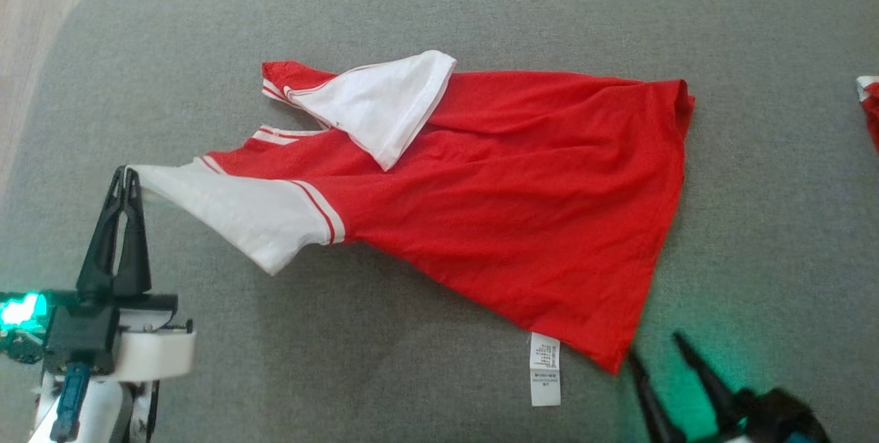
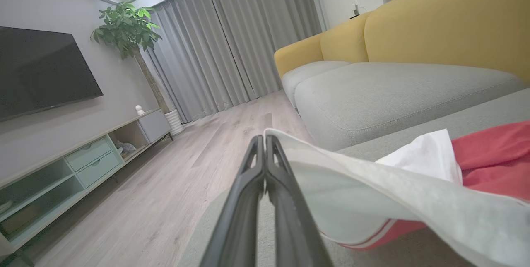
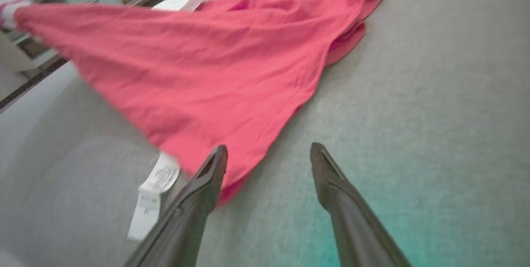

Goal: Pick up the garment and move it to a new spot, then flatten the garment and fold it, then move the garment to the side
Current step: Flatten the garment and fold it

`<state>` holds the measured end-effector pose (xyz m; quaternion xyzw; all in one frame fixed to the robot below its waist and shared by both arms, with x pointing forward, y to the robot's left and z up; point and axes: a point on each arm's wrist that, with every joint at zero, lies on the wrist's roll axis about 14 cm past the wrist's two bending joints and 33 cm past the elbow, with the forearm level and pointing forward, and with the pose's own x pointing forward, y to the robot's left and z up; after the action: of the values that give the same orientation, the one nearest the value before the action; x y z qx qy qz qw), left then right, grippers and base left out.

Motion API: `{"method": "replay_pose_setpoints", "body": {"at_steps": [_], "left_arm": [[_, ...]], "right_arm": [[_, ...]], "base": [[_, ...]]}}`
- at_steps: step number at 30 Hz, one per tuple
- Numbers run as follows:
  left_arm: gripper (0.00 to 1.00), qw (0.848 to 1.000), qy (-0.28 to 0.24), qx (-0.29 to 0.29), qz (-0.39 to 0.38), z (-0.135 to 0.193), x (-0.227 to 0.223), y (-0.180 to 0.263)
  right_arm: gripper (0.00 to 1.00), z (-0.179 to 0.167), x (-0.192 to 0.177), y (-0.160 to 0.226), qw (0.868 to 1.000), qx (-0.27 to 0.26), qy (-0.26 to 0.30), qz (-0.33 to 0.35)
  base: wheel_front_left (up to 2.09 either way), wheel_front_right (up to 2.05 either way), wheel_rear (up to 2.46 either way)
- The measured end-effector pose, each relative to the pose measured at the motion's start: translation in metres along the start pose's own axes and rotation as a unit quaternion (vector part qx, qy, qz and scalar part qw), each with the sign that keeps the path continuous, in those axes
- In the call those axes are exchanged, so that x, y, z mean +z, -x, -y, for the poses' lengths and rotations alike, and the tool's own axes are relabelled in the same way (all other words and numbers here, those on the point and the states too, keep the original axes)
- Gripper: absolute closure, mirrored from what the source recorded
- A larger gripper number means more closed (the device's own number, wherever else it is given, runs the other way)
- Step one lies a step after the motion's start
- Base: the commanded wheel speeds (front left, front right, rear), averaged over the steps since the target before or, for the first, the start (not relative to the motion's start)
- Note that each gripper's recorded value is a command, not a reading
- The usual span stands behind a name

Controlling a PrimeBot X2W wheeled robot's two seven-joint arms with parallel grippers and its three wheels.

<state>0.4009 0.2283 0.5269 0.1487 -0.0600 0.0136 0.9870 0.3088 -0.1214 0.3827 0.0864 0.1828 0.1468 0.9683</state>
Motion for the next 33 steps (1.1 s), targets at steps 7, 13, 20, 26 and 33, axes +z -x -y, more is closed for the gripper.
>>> {"method": "replay_pose_setpoints", "body": {"at_steps": [7, 13, 20, 26, 33], "left_arm": [[1.00, 1.000, -0.006, -0.017, 0.014, 0.004, 0.006, -0.011], [1.00, 1.000, -0.005, -0.024, 0.017, 0.005, 0.008, -0.015], [1.00, 1.000, -0.006, -0.023, 0.018, 0.002, 0.010, -0.012], [1.00, 1.000, -0.004, -0.025, 0.016, 0.003, 0.008, -0.012], [1.00, 0.999, -0.017, -0.033, 0.014, 0.007, 0.005, -0.014]], "right_arm": [[0.00, -0.010, -0.037, 0.024, 0.991, 0.084, 0.064, -0.082], [0.00, -0.030, -0.032, 0.016, 0.985, 0.134, 0.069, -0.079], [0.31, -0.036, -0.033, 0.015, 0.983, 0.148, 0.071, -0.082], [0.30, -0.036, -0.034, 0.009, 0.982, 0.151, 0.070, -0.084], [0.34, -0.034, -0.040, 0.003, 0.981, 0.153, 0.074, -0.097]], "base": [[0.00, 0.00, 0.00], [0.00, 0.00, 0.00], [0.00, 0.00, 0.00], [0.00, 0.00, 0.00], [0.00, 0.00, 0.00]]}}
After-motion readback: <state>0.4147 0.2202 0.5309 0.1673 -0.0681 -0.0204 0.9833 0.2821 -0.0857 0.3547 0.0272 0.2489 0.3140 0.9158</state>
